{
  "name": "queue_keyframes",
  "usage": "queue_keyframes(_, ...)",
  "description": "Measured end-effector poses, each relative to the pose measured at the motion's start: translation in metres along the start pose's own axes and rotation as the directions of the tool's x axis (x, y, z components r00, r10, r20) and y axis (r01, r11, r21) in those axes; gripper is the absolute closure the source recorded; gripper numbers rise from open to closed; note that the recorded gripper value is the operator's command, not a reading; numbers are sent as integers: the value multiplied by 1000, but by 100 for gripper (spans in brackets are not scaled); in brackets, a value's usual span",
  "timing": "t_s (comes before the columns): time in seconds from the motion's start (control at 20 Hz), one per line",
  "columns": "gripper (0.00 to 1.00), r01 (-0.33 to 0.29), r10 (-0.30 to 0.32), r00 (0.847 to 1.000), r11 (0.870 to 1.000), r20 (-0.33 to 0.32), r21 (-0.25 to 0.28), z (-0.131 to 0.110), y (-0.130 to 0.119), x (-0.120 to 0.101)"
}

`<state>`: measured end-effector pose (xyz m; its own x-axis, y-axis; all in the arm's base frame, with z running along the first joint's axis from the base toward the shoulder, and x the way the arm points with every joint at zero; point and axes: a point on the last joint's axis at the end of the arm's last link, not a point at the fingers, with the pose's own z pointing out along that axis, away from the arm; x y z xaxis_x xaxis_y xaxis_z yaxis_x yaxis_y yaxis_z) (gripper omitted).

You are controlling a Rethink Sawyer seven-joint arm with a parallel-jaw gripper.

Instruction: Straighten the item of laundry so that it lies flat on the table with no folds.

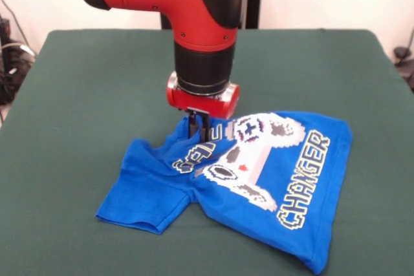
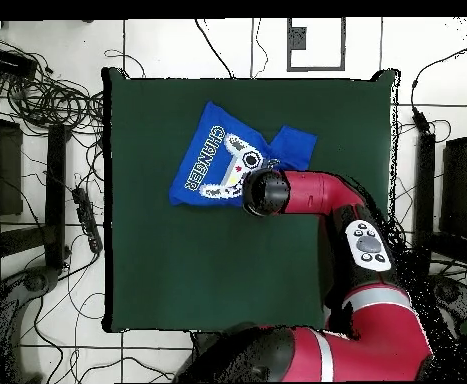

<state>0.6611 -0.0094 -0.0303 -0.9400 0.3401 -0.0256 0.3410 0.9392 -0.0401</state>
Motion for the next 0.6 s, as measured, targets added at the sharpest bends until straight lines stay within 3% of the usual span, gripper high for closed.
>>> queue_keyframes(0.35, 100, -2, 3, 999, 1000, -32, 16, -13, 14, -16)
queue_keyframes(0.6, 100, -7, 7, 1000, 1000, -17, 8, -22, 25, -29)
